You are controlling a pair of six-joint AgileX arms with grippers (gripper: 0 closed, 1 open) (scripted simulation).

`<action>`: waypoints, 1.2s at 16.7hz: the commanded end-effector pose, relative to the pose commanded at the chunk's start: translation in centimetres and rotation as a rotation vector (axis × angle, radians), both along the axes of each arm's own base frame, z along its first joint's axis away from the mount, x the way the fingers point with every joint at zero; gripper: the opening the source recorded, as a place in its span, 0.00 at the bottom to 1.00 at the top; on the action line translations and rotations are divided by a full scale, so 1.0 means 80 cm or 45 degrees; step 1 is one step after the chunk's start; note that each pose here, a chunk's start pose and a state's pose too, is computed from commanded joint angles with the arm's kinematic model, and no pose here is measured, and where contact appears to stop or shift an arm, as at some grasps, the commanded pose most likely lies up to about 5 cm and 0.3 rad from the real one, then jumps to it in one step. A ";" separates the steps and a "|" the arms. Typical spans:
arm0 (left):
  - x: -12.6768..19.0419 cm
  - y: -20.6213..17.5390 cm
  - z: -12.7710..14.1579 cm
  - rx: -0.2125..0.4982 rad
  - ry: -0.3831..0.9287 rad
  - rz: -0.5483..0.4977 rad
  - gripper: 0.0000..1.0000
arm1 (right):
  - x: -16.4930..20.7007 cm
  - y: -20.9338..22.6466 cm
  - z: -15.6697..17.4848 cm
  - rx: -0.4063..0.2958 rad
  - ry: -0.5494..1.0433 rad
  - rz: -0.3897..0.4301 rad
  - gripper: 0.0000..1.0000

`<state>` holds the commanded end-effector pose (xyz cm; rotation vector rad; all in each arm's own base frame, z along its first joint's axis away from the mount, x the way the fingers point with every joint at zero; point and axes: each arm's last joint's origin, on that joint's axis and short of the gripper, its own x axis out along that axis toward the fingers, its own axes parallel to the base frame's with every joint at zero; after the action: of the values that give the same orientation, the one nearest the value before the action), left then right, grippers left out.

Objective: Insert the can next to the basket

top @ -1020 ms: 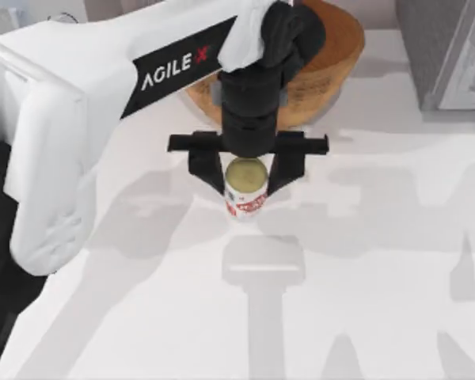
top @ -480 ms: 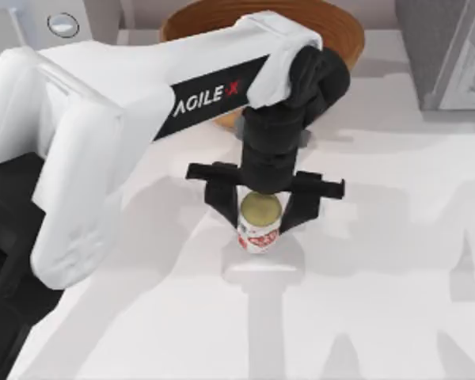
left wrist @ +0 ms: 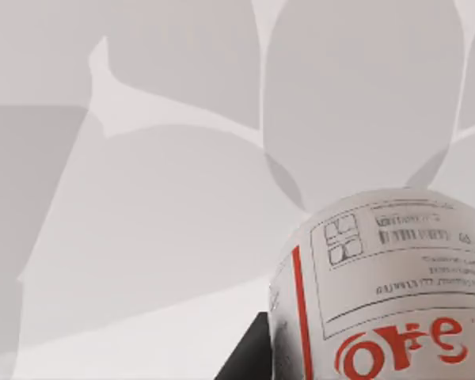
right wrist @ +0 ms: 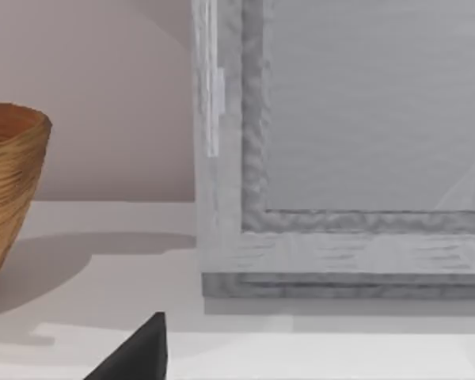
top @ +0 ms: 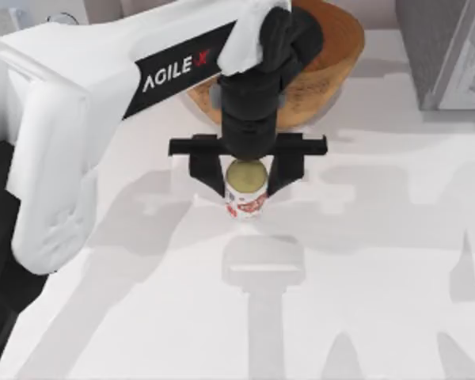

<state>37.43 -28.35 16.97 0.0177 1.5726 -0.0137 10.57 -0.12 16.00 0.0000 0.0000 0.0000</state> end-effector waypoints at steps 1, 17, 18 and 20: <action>0.000 0.000 0.000 0.000 0.000 0.000 0.15 | 0.000 0.000 0.000 0.000 0.000 0.000 1.00; 0.000 0.000 0.000 0.000 0.000 0.000 1.00 | 0.000 0.000 0.000 0.000 0.000 0.000 1.00; 0.000 0.000 0.000 0.000 0.000 0.000 1.00 | 0.000 0.000 0.000 0.000 0.000 0.000 1.00; 0.000 0.000 0.000 0.000 0.000 0.000 1.00 | 0.000 0.000 0.000 0.000 0.000 0.000 1.00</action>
<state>37.43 -28.35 16.97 0.0177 1.5726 -0.0137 10.57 -0.12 16.00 0.0000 0.0000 0.0000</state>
